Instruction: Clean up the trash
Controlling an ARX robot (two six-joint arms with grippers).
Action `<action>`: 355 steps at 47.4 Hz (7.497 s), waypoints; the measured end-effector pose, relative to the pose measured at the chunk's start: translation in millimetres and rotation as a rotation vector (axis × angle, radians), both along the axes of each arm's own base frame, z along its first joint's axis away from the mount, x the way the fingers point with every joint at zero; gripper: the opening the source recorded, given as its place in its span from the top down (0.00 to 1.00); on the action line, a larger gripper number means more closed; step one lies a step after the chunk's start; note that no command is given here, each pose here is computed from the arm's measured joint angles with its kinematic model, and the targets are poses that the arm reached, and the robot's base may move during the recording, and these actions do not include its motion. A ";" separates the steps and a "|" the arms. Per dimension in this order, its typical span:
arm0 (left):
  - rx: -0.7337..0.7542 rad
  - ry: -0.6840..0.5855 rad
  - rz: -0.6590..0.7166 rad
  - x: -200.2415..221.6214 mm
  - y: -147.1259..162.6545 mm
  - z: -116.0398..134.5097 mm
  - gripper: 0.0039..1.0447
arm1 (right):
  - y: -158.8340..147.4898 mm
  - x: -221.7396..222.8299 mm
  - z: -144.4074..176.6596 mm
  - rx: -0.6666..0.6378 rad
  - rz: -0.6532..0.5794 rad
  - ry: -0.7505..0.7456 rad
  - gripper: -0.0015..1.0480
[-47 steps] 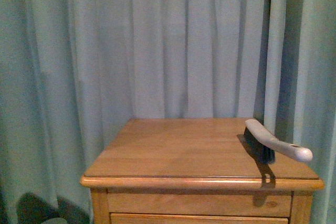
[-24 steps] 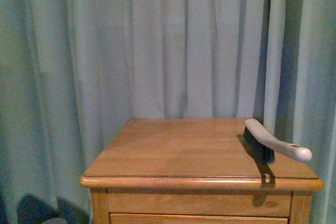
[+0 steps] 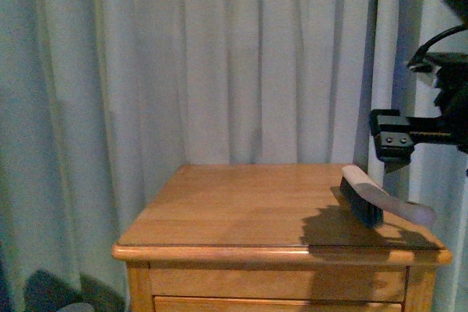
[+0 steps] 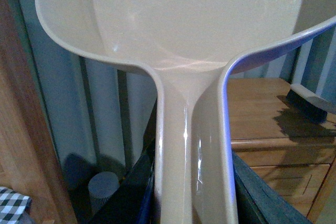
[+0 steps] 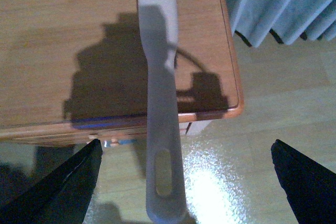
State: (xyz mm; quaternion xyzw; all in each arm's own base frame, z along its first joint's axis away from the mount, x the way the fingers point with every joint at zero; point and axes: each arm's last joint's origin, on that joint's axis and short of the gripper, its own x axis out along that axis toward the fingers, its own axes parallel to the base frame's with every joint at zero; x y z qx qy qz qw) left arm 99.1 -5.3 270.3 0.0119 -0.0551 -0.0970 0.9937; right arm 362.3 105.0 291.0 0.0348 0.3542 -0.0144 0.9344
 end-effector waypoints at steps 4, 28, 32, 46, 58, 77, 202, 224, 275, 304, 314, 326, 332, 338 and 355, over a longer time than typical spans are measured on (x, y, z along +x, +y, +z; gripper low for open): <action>0.000 0.000 0.000 0.0 0.0 0.0 0.74 | 3.7 11.9 -6.0 0.008 -0.020 0.044 0.07; 0.000 0.000 0.000 0.0 0.0 0.0 0.74 | 19.1 59.4 -44.2 0.057 -0.096 0.192 0.07; 0.000 0.000 0.000 0.0 0.0 0.0 0.74 | 20.0 61.7 -50.7 0.057 -0.099 0.204 0.07; 0.000 0.000 0.000 0.0 0.0 0.0 0.74 | 21.0 63.4 -53.0 0.061 -0.101 0.199 0.45; 0.000 0.000 0.000 0.0 0.0 0.0 0.74 | 21.7 64.3 -54.6 0.070 -0.092 0.183 0.81; 0.000 0.000 0.000 0.0 0.0 0.0 0.74 | 7.6 30.2 -23.4 0.005 -0.008 -0.135 0.81; -0.003 -0.002 0.002 -0.1 0.2 -1.0 0.74 | -79.8 -225.0 -24.6 -0.098 -0.089 -0.762 0.82; -0.008 -0.006 0.019 -0.7 0.9 -0.6 0.74 | -78.7 -224.0 -25.9 -0.095 -0.072 -0.756 0.82; 0.646 0.573 -0.207 112.9 8.4 -40.3 0.74 | -80.0 -225.6 -24.6 -0.097 -0.090 -0.766 0.82; 0.684 0.679 -0.296 155.3 1.0 -48.8 0.74 | -80.0 -225.6 -24.6 -0.097 -0.090 -0.766 0.82; 0.689 0.699 -0.315 159.1 -1.3 -54.5 0.74 | -80.0 -225.6 -24.6 -0.097 -0.090 -0.766 0.82; 0.687 0.729 -0.342 157.5 -2.5 -54.8 0.74 | -80.0 -225.6 -24.6 -0.097 -0.090 -0.766 0.82; 0.695 0.742 -0.365 157.4 -2.3 -49.9 0.74 | -80.0 -225.6 -24.6 -0.097 -0.090 -0.766 0.82; 0.702 0.763 -0.383 154.4 -0.4 -49.1 0.74 | -80.0 -225.6 -24.6 -0.097 -0.090 -0.766 0.82; 0.717 0.752 -0.371 153.3 0.7 -50.3 0.74 | -80.0 -225.6 -24.6 -0.097 -0.090 -0.766 0.82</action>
